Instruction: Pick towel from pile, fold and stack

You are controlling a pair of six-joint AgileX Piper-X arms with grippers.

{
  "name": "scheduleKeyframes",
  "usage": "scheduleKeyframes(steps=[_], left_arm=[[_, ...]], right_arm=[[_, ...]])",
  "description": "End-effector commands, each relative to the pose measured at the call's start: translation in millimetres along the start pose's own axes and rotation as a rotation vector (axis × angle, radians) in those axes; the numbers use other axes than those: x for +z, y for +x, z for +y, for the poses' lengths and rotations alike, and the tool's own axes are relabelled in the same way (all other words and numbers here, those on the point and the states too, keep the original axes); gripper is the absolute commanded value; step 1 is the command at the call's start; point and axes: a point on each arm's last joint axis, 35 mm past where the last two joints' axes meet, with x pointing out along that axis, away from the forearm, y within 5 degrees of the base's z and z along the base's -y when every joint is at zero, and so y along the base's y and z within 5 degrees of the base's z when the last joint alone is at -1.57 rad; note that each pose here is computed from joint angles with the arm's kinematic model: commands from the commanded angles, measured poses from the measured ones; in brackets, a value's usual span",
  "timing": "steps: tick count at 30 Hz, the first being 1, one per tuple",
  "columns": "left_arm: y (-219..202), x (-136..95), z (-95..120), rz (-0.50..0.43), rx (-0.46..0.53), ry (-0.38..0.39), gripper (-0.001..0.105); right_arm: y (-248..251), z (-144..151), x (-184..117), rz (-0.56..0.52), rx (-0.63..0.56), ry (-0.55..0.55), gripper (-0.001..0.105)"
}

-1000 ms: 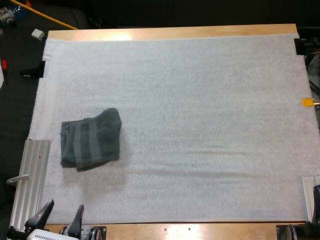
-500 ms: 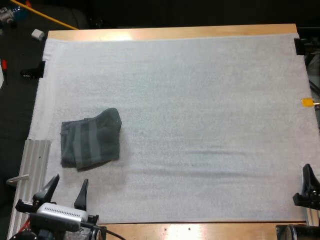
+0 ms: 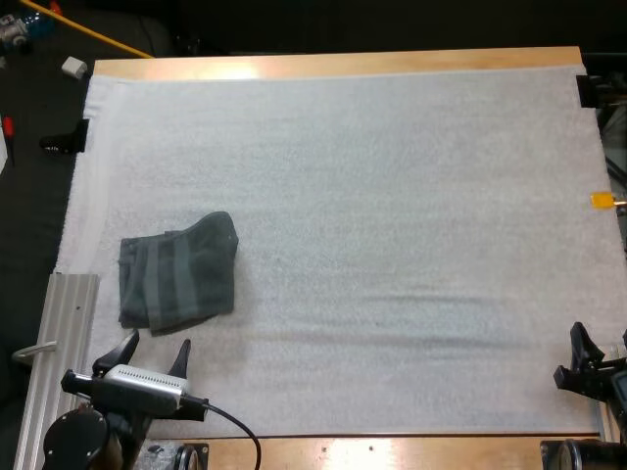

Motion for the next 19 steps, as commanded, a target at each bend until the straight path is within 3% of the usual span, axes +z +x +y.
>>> scheduleKeyframes(steps=[1, 19], left_arm=[[6, -2, 1, 0.021, 0.005, -0.006, 0.059], [7, -1, 1, 0.013, 0.002, -0.008, 0.059]], right_arm=[[7, 0, -5, 0.032, 0.002, -0.003, 0.064], [18, 1, -14, 0.059, 0.009, 0.001, 0.065]])
